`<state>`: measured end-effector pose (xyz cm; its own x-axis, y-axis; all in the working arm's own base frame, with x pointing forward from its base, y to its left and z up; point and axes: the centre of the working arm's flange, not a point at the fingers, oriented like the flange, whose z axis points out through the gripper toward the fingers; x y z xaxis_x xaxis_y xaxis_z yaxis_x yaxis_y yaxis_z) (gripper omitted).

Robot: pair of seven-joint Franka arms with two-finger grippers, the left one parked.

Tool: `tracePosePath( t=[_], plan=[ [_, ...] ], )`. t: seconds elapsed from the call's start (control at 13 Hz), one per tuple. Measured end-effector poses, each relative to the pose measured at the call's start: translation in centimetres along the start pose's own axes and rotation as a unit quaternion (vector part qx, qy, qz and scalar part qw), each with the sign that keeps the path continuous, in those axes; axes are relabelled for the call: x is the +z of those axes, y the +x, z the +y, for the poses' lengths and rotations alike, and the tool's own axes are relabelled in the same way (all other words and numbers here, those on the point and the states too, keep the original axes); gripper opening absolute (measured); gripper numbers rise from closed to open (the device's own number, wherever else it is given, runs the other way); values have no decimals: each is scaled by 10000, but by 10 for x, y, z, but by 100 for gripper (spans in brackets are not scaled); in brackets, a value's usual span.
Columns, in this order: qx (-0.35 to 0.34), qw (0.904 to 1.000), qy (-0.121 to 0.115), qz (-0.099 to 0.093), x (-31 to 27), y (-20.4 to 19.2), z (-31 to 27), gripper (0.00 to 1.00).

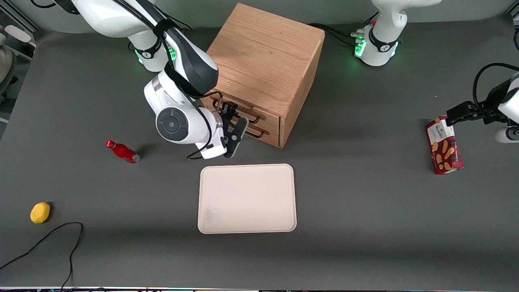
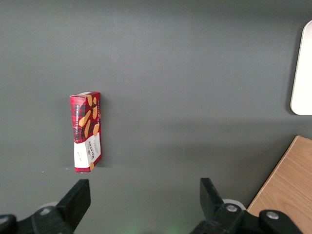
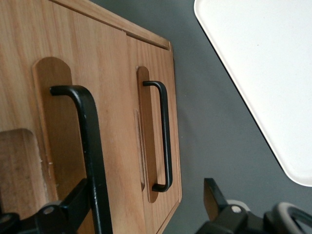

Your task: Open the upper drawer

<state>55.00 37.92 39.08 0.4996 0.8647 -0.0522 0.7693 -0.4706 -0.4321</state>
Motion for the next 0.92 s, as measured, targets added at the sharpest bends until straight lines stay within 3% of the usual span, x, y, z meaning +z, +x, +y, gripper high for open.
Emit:
tracePosePath(
  t=[0.46,0.92],
  plan=[
    [-59,10000,-18,31,0,1,0,100],
    [-103,9996,-132,214,1,7,-1,100]
  ],
)
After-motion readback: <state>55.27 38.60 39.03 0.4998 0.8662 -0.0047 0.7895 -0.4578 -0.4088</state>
